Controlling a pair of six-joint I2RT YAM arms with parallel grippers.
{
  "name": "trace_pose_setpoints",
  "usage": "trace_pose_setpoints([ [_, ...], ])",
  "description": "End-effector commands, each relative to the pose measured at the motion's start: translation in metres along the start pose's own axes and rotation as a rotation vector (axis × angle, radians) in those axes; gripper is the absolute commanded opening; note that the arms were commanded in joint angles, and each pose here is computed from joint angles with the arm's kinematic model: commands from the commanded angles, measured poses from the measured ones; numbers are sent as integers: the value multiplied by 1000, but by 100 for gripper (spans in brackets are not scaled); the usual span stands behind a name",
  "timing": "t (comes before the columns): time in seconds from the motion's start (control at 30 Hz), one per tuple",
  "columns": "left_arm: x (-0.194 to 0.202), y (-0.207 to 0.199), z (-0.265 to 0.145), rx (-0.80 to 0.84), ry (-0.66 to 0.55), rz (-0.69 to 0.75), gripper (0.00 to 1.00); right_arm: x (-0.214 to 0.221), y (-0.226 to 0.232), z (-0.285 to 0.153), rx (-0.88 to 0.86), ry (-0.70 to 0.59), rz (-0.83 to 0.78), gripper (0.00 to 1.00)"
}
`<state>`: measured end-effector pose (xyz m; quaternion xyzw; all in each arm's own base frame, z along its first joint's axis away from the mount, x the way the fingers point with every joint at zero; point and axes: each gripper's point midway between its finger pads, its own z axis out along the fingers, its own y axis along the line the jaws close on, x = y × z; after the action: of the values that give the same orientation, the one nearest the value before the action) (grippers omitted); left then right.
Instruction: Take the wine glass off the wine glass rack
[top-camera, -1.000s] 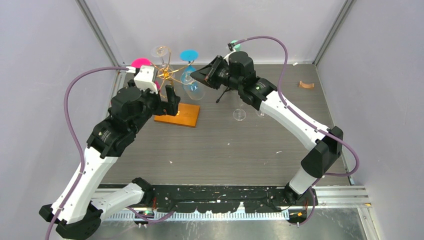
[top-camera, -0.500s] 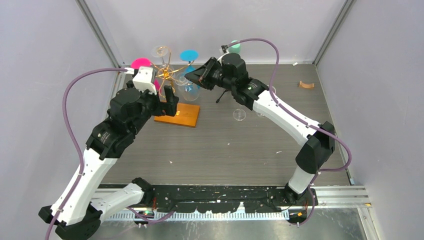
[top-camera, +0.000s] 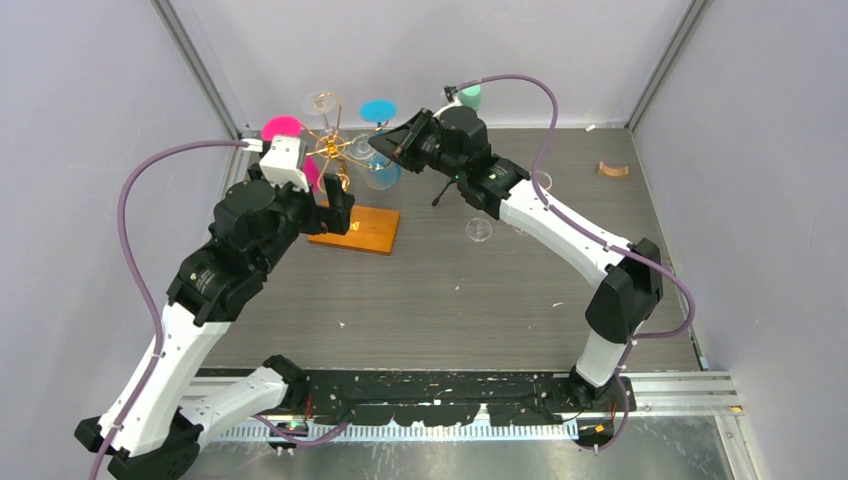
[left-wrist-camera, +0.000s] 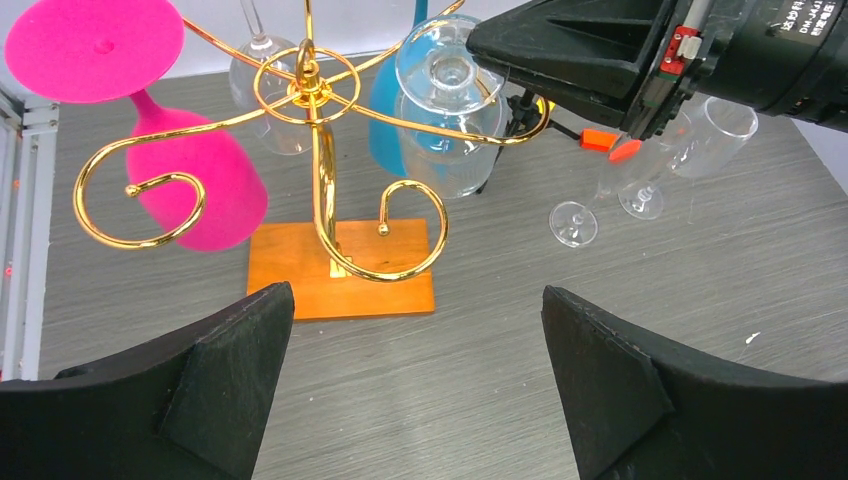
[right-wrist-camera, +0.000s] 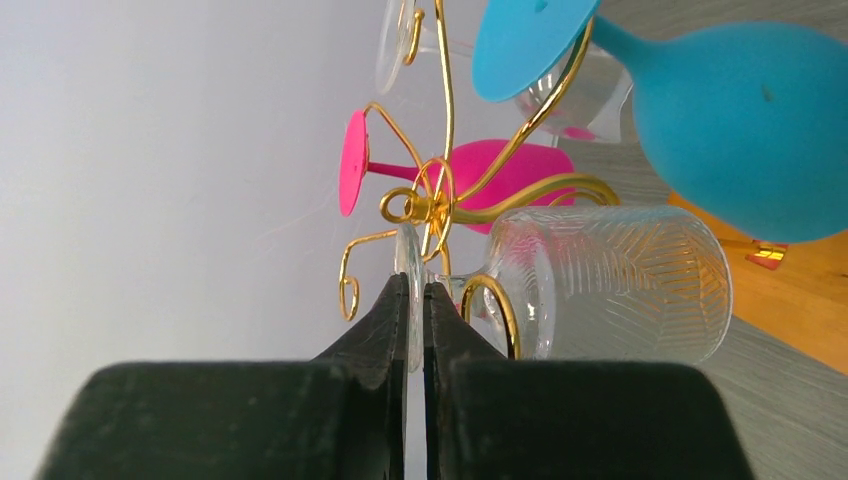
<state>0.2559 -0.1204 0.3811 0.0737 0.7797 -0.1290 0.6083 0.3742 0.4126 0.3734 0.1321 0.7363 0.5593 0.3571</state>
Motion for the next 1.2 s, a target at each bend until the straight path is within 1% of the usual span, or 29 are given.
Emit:
trace_pose_setpoints([
  [0.0, -14, 3, -4, -9, -59, -5, 97, -41, 64, -10, -181, -175, -16, 0],
  [0.23, -13, 1, -5, 2, -57, -10, 98, -60, 61, -13, -150, -274, -2, 0],
  [0.43, -13, -3, -6, 25, -54, -20, 98, -67, 57, -25, -148, -325, 43, 0],
  [0.7, -16, -13, -8, 79, -57, -44, 100, -81, 57, -57, -155, -412, 100, 0],
  [0.77, -16, -16, -7, 89, -52, -52, 100, -85, 64, -70, -177, -434, 110, 0],
  [0.97, -21, -25, -8, 132, -57, -71, 100, -90, 71, -89, -204, -454, 131, 0],
  [1.17, -25, -35, -8, 185, -76, -105, 100, -89, 67, -114, -208, -458, 196, 0],
])
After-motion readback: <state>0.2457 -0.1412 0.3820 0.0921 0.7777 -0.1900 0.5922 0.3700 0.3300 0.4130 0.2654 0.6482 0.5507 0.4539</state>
